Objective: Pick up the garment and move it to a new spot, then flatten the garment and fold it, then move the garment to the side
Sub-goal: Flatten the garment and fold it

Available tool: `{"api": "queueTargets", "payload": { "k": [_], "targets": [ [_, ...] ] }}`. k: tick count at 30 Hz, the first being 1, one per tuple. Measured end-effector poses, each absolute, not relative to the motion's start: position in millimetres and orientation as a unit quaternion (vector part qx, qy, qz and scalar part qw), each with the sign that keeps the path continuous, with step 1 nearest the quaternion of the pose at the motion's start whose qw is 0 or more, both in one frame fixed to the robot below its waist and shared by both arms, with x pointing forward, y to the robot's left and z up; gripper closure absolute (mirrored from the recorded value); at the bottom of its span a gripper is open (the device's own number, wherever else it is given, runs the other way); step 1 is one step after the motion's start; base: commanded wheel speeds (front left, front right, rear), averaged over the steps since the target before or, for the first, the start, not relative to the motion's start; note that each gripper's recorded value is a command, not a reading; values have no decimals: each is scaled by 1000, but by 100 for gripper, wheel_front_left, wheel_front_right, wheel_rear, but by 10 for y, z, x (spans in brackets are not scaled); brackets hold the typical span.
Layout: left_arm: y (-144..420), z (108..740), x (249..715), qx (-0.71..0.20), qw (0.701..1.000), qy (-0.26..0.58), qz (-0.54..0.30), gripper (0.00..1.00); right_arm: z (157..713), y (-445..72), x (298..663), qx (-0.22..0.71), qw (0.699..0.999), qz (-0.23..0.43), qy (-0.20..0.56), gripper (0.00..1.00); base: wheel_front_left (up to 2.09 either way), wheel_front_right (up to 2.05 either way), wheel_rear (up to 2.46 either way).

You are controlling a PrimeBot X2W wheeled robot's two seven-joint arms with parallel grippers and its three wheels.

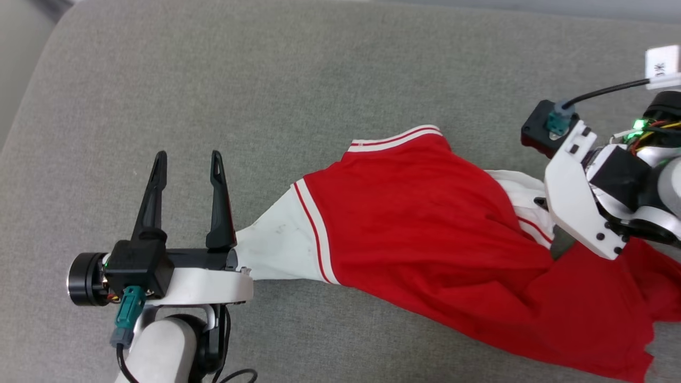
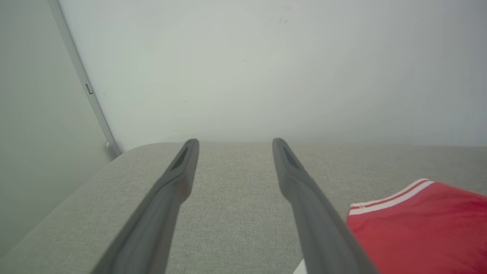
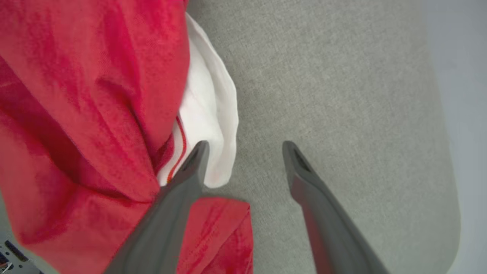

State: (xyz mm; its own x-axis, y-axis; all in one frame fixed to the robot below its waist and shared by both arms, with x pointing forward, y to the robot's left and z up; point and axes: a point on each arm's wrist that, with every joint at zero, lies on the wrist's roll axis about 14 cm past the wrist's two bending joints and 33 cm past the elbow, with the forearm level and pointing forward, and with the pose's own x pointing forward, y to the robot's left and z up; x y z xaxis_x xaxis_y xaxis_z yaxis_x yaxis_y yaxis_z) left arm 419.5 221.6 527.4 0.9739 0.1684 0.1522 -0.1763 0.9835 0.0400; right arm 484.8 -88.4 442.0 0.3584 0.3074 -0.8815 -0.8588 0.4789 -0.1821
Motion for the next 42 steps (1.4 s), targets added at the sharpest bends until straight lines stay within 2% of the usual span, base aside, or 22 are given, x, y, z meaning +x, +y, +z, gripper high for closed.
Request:
{"api": "queueTargets", "payload": {
  "k": [6, 10, 11, 12, 17, 23, 29, 35, 42],
  "targets": [
    [2259, 5132, 4299, 26, 993, -63, 96, 0, 3812, -768, 4765, -326, 705, 417, 472, 0, 0, 0, 0],
    [2301, 5046, 4319, 29, 993, -53, 101, 0, 3646, -751, 4787, -329, 694, 424, 479, 0, 0, 0, 0],
    [2306, 5040, 4320, 29, 993, -52, 101, 0, 3643, -743, 4799, -328, 696, 426, 476, 53, 0, 0, 0],
    [2309, 5040, 4322, 30, 993, -52, 101, 0, 3647, -737, 4802, -327, 699, 427, 472, 100, 0, 0, 0],
    [2319, 5104, 4311, 31, 993, -62, 100, 0, 3810, -628, 4860, -307, 730, 436, 427, 100, 0, 0, 0],
    [2278, 5197, 4220, 24, 993, -73, 94, 0, 4515, -591, 5226, -270, 809, 416, 314, 100, 0, 0, 0],
    [2203, 5277, 4166, 17, 993, -84, 84, 0, 4973, -1040, 5389, -221, 869, 358, 260, 100, 0, 0, 0],
    [2164, 5264, 4144, 12, 993, -82, 79, 0, 4827, -1811, 5308, -167, 903, 273, 286, 100, 0, 0, 0],
    [2133, 5176, 4163, 12, 995, -70, 71, 0, 4052, -2553, 4875, -101, 900, 174, 387, 100, 0, 0, 0]
  ]
}}
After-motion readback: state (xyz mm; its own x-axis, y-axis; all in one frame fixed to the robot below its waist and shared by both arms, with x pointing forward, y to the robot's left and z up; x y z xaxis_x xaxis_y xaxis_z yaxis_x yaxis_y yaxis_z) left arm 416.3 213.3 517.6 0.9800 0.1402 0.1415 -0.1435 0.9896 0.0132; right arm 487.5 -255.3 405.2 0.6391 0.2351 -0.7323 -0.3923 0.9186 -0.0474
